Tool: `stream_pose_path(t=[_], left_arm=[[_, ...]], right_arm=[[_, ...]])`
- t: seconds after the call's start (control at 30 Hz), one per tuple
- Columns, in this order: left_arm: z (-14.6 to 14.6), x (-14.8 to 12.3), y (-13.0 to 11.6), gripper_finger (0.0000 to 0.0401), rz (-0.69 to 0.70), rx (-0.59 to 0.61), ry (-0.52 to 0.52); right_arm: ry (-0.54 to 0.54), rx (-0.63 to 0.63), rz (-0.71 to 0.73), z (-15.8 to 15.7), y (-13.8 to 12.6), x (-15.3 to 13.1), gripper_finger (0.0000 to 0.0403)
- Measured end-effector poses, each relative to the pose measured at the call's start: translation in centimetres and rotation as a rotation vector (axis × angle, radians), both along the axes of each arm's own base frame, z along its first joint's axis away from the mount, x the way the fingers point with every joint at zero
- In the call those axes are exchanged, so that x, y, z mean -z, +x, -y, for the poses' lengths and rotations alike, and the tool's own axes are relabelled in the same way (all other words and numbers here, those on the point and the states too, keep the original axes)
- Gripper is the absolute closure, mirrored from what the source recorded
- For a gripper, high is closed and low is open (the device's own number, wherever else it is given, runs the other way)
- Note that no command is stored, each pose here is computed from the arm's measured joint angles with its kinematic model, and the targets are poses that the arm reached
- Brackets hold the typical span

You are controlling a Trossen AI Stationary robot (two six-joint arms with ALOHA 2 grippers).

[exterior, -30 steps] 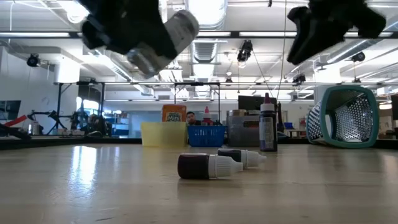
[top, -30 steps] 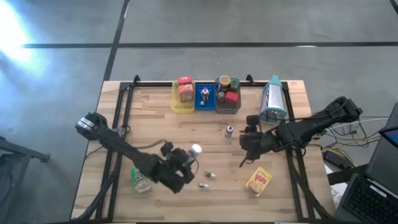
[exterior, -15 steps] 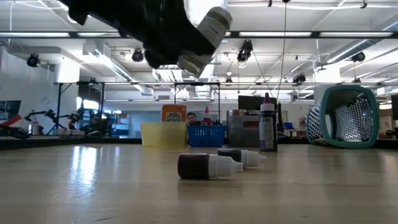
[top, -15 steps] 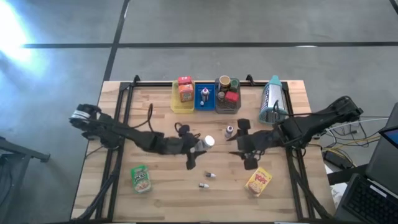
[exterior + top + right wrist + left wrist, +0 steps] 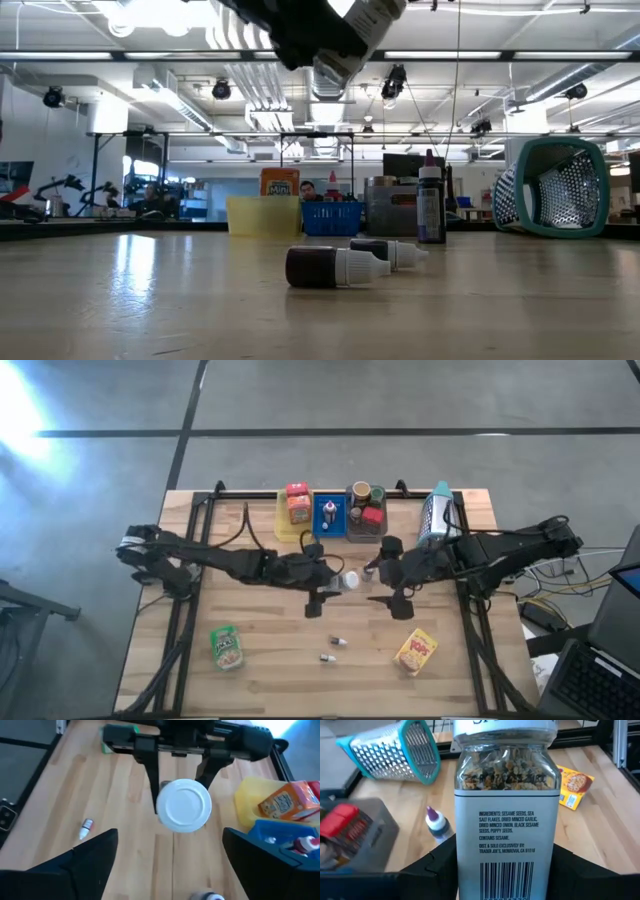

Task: Pick & Place Kitchen Items
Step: Put the white seasoning bottle into the black bin

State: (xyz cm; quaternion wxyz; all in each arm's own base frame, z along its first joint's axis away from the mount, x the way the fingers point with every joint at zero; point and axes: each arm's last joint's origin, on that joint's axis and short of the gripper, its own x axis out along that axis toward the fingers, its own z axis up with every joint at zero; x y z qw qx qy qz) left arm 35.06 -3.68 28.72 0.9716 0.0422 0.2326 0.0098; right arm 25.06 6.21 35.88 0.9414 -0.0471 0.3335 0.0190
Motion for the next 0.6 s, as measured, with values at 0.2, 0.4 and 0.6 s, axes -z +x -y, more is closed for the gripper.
stream_pose_path(t=[0.2, 0.4, 0.6], left_arm=[[-0.2, -1.5, 1.1, 0.0192, -0.019, 0.028, 0.074], [-0.7, -1.8, 2.2, 0.0192, -0.032, 0.023, 0.108], [-1.3, -2.7, 3.7, 0.0192, -0.010, 0.021, 0.143]], right_arm=[[-0.036, 0.017, 0.003, 0.9, 0.4, -0.3, 0.0035], [-0.047, 0.028, 0.005, 1.4, 0.6, -0.3, 0.0035], [-0.072, 0.015, -0.010, 1.5, 0.9, 0.1, 0.0035]])
